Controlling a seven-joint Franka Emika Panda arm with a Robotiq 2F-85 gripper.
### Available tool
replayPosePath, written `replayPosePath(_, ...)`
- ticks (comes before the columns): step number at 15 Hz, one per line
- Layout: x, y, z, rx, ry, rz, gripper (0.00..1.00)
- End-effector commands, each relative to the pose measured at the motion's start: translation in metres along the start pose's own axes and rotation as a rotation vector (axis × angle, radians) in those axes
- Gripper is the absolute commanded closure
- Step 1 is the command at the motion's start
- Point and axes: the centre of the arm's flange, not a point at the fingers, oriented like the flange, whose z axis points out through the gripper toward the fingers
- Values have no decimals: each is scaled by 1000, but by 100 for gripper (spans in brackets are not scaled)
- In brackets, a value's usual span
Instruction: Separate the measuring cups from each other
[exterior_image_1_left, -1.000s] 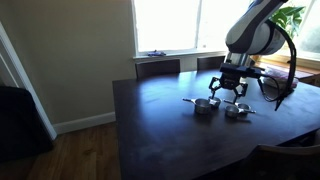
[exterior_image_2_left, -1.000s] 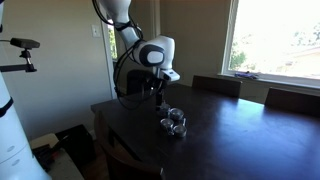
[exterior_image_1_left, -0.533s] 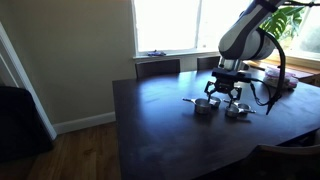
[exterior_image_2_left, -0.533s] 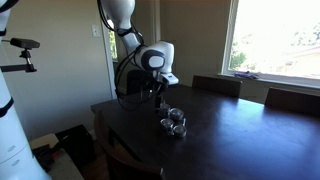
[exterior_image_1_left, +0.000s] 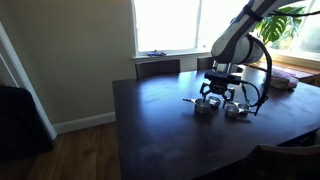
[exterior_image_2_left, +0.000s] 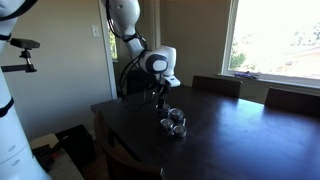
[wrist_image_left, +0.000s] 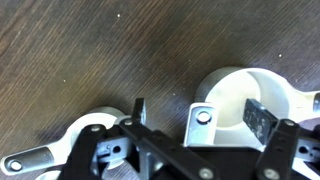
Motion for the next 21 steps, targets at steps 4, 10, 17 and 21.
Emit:
replayPosePath(4,10,12,-6,-45,34,54,0)
replayPosePath(10,15,20,11,-104,-3,52,0)
replayPosePath(17,7,34,-14,-80,41,16,0)
replayPosePath(21,-2,33,-34,-38,33,-20,0)
